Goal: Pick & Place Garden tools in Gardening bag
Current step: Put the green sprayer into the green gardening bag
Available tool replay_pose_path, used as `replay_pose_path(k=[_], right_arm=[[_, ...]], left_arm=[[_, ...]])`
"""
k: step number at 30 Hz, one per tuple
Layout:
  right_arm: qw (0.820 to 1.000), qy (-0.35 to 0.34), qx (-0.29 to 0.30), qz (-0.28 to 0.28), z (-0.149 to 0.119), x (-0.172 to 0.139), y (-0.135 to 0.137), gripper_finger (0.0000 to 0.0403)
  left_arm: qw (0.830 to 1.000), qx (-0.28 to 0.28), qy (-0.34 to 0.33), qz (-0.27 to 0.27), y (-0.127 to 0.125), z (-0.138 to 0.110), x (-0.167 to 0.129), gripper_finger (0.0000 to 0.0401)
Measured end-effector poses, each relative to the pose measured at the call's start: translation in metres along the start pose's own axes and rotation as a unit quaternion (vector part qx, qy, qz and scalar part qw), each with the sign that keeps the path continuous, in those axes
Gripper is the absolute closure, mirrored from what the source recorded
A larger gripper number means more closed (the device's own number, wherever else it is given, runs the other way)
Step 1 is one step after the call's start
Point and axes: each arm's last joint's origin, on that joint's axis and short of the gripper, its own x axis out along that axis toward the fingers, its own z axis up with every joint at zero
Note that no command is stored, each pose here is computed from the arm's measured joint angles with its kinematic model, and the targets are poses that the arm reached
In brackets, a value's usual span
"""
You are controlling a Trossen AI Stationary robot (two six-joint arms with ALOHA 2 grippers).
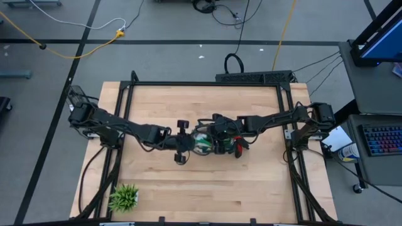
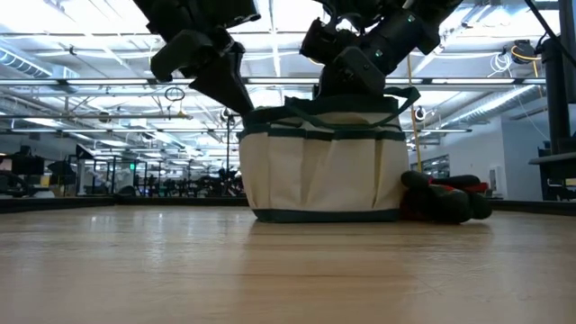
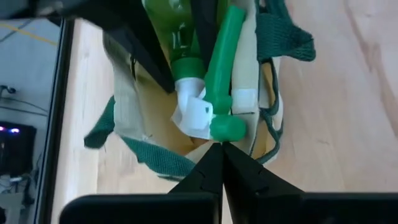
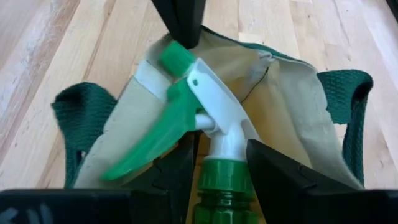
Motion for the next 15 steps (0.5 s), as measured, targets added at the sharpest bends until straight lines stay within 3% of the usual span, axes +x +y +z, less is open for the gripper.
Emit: replay_pose_path(k=[9, 15], right_arm=[[1.000, -0.005, 0.000, -0.001, -0.015, 0.004, 0.002, 0.0259], [1.000, -0.012, -0.001, -0.002, -0.022, 0.006, 0.003, 0.0259]], left_arm=[[0.999, 0.017, -0.024, 0.018, 0.000, 0.005, -0.010, 0.0397], [0.998, -0.001, -0.053, 0.036, 0.007, 0.010, -0.021, 0.0382]])
